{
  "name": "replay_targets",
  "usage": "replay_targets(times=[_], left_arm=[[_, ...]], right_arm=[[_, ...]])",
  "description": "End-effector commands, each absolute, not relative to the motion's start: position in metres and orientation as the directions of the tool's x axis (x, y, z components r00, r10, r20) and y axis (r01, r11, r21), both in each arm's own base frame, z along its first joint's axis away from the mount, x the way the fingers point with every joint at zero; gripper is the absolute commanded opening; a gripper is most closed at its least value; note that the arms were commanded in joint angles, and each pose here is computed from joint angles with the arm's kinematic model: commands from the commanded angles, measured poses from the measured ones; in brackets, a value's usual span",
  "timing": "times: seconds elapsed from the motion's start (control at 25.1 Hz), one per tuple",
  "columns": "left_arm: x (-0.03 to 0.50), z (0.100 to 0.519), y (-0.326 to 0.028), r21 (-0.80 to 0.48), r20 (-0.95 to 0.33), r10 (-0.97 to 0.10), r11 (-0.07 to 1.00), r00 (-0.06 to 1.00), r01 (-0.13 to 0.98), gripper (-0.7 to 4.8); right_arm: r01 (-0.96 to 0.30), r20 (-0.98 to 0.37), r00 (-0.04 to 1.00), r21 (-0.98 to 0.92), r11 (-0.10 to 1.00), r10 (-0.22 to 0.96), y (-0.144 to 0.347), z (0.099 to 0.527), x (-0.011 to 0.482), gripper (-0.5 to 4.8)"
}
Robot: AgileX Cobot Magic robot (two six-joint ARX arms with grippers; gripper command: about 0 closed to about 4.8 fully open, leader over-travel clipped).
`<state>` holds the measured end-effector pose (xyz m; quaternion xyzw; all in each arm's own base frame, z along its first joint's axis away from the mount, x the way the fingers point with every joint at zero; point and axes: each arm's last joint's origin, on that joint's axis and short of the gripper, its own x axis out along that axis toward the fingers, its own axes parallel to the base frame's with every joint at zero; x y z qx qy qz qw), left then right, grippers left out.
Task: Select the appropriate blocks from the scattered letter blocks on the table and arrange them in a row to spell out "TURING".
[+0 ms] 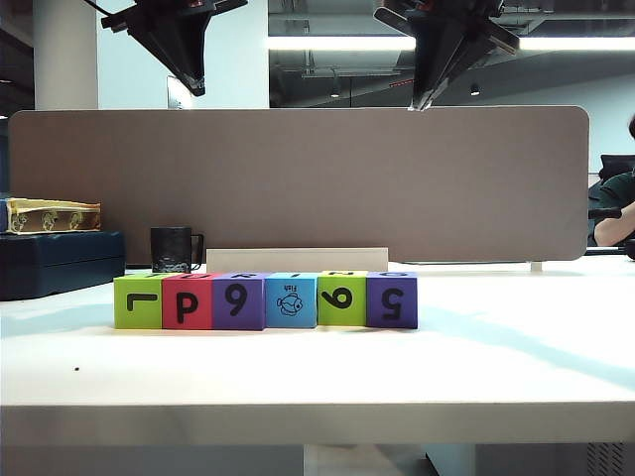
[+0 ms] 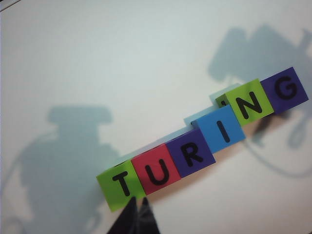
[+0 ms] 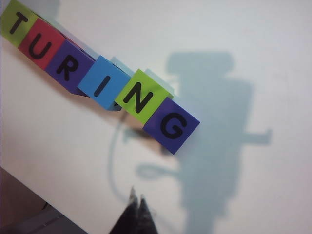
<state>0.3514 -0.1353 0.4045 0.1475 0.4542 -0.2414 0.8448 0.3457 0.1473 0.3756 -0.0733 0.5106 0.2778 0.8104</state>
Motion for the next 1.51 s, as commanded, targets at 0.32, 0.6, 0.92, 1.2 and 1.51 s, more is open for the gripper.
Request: replay_targets(times=[0.32, 0.6, 0.92, 1.2, 1.51], left_arm=[[0.335, 0.441, -0.13, 0.121, -0.713, -0.327, 0.814, 0.62, 0.568, -0.05], [0.311, 0.476, -0.121, 0.157, -0.576, -0.368, 0.826, 0.73, 0.541, -0.05], [0.287, 0.472, -0.111, 0.19, -0.44, -0.396, 0.836, 0.806, 0.515, -0.05], [0.258, 0.444, -0.097, 0.219, -0.404, -0.36, 0.855, 0.841, 0.471, -0.05], [0.215, 0.394, -0.073, 0.226, -0.398, -0.306, 0.881, 0.865, 0.415, -0.05]], right_arm=[[-0.528, -0.863, 0.332, 0.165, 0.833, 0.381, 0.147, 0.378, 0.345, -0.01], [-0.528, -0.863, 0.332, 0.166, 0.833, 0.381, 0.147, 0.378, 0.345, -0.01], [-0.527, -0.863, 0.333, 0.165, 0.834, 0.381, 0.147, 0.378, 0.345, -0.01], [-0.53, -0.853, 0.35, 0.161, 0.832, 0.388, 0.148, 0.379, 0.347, -0.01], [-0.537, -0.832, 0.382, 0.154, 0.83, 0.401, 0.149, 0.381, 0.35, -0.01]])
